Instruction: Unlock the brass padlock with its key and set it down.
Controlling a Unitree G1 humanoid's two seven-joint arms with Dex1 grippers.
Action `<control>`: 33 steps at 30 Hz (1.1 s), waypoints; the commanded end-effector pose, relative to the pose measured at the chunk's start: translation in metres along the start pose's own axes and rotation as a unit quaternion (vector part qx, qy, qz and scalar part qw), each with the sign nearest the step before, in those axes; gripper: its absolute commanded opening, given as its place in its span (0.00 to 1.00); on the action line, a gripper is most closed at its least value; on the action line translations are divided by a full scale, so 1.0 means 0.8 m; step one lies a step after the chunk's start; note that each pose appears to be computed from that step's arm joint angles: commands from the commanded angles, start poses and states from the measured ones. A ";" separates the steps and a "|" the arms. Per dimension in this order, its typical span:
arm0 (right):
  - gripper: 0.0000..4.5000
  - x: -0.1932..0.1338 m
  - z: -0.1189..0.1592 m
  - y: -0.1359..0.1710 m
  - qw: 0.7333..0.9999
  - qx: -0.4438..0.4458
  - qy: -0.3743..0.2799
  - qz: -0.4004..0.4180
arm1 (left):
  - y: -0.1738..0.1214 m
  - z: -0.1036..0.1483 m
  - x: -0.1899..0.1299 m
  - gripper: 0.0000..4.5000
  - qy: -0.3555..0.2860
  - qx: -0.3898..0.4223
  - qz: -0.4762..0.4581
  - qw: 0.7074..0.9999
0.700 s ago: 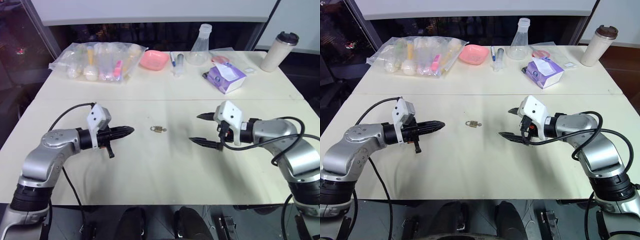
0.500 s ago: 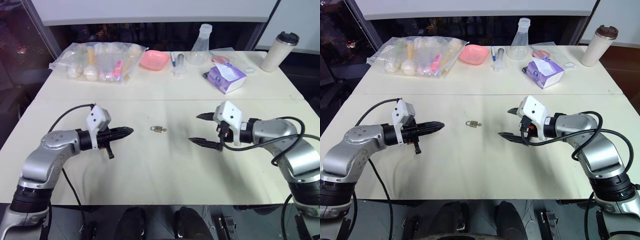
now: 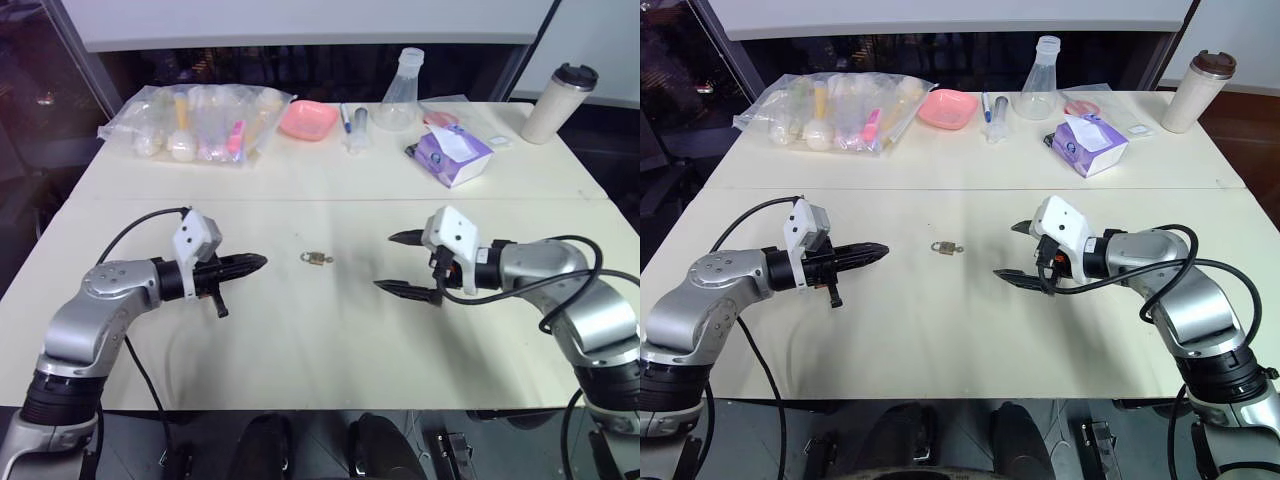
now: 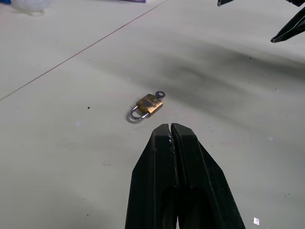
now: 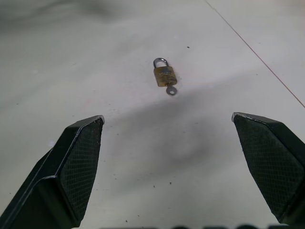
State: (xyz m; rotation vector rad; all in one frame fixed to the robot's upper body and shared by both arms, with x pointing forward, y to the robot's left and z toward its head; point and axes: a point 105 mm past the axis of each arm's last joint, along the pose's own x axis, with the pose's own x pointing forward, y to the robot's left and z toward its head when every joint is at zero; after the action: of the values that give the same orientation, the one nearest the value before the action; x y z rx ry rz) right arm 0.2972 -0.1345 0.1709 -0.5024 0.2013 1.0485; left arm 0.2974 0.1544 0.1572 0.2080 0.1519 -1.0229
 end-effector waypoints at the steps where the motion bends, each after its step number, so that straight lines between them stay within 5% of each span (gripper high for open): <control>1: 0.99 -0.001 0.016 -0.003 1.000 -0.023 -0.017 -0.006 | 0.002 0.012 -0.004 0.00 -0.005 0.018 0.001 1.000; 22: 0.99 0.076 0.024 -0.023 0.997 -0.050 -0.041 0.044 | 0.016 0.010 0.003 0.00 0.008 0.051 0.026 0.998; 25: 1.00 0.078 0.029 -0.022 0.996 -0.060 -0.046 0.045 | 0.021 0.004 0.023 0.18 0.011 0.065 0.017 0.998; 33: 1.00 0.068 0.025 -0.016 0.996 -0.071 -0.033 0.050 | 0.033 -0.007 0.042 0.93 0.048 0.117 -0.096 0.987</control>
State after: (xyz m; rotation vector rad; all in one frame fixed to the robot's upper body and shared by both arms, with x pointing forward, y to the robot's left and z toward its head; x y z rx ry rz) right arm 0.3365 -0.0891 0.1569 -0.5644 0.1498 1.1803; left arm 0.3348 0.1364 0.1462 0.3978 0.1439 -1.1862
